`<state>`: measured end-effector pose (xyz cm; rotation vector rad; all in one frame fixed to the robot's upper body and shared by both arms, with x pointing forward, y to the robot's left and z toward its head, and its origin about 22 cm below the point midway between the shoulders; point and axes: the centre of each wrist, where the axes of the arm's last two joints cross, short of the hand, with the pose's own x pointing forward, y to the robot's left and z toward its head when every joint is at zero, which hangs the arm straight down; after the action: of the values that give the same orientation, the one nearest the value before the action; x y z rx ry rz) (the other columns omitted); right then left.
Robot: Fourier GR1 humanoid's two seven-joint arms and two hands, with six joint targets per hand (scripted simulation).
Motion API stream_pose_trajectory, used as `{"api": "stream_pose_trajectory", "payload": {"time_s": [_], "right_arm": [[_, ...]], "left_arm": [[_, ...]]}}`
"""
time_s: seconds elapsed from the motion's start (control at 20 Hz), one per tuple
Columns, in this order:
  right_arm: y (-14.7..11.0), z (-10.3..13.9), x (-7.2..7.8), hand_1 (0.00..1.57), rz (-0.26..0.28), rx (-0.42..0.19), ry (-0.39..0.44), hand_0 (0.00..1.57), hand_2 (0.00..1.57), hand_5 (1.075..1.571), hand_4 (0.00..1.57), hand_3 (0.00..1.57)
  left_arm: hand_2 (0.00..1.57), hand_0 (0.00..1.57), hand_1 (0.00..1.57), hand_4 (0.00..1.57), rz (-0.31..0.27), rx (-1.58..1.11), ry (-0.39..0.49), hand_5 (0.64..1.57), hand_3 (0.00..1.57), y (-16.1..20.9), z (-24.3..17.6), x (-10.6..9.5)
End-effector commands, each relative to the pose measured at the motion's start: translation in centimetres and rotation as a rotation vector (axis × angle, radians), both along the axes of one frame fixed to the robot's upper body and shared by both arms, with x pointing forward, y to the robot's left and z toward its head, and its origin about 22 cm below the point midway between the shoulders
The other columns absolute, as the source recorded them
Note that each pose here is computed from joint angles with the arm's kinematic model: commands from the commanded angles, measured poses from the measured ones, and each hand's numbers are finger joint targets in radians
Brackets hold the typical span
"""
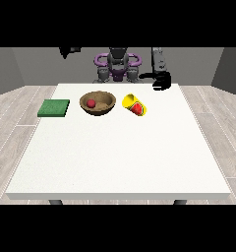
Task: Pick the cup and pour the ball into the bowl, then pick the bowl and place it on the pad
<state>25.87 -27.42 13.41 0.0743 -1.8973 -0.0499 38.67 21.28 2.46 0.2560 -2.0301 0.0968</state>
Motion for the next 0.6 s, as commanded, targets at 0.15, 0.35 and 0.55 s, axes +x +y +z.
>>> {"api": "stream_pose_trajectory", "payload": {"time_s": [0.15,0.35,0.55], "right_arm": [[4.4,2.0,-1.3,0.00,0.007,-0.016,-0.093,0.00,0.00,1.568,0.49,0.00],[4.0,-0.2,0.0,0.00,-0.013,-0.021,-0.062,0.00,0.00,1.569,0.48,0.00],[5.6,-3.9,1.3,0.00,-0.031,0.016,0.037,0.00,0.00,1.570,0.48,0.00]], "left_arm": [[0.00,0.00,0.00,0.00,-0.163,-0.199,-0.174,1.553,0.00,10.1,3.8,0.9],[0.00,0.00,0.00,0.00,-0.167,-0.138,-0.203,1.537,0.00,14.6,9.1,1.6],[0.00,0.00,0.00,0.00,-0.169,-0.074,-0.136,1.515,0.00,16.4,12.6,1.7]]}}
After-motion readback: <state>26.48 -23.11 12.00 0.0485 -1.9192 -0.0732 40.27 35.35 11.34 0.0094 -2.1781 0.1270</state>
